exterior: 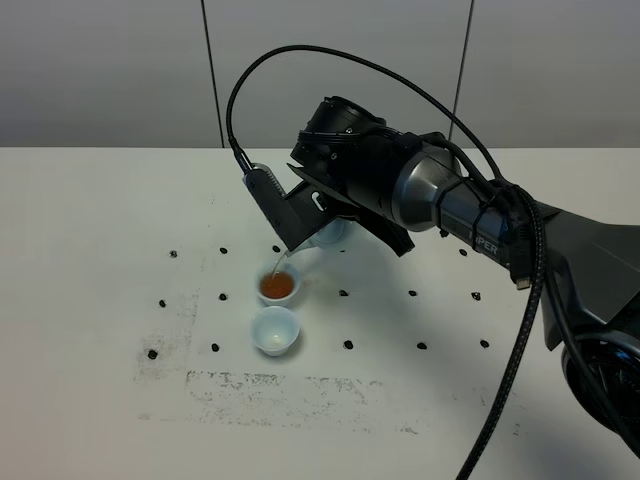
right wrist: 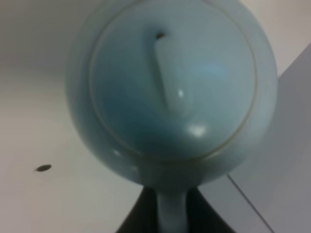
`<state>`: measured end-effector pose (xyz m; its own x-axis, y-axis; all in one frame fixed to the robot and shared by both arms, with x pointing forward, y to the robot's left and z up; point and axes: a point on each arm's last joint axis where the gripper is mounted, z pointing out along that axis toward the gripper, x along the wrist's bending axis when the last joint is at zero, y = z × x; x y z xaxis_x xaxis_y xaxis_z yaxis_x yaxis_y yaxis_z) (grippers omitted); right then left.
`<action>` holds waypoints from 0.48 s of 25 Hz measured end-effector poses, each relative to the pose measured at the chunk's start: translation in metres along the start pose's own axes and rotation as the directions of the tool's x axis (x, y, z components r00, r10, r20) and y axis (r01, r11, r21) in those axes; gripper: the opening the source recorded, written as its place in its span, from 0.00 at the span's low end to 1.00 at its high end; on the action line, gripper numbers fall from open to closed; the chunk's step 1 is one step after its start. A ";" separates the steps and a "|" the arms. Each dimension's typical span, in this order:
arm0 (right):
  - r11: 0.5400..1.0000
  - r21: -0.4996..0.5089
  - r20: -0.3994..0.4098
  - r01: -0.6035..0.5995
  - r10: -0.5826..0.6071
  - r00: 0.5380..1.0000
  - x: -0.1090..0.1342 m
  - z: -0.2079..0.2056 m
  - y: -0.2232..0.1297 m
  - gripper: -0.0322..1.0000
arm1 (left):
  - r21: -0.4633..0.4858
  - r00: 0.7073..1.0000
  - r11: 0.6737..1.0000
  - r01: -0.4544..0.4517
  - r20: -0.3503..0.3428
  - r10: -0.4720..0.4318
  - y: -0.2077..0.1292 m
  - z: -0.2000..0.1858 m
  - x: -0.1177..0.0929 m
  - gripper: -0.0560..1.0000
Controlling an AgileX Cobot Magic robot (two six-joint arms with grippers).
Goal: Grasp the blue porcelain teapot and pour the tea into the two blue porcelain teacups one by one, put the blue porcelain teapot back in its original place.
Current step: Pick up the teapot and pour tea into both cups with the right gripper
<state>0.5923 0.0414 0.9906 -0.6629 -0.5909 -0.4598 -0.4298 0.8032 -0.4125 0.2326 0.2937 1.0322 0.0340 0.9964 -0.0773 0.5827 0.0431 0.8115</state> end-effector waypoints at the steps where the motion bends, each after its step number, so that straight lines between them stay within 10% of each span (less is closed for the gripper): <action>1: 1.000 -0.003 -0.002 -0.002 0.002 1.000 0.000 0.000 0.000 0.06 | 0.000 1.000 1.000 0.000 0.000 0.000 0.000 0.000 0.000 0.33; 12: 0.993 -0.087 -0.059 -0.076 0.071 0.996 0.004 0.003 0.002 0.06 | 0.000 1.000 1.000 0.000 0.000 0.000 0.000 0.000 0.000 0.33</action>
<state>0.5904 0.0407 0.9855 -0.7271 -0.5264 -0.4407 -0.4293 0.8496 -0.3064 0.2326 0.2937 1.0322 0.0340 0.9964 -0.0773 0.5827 0.0431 0.8115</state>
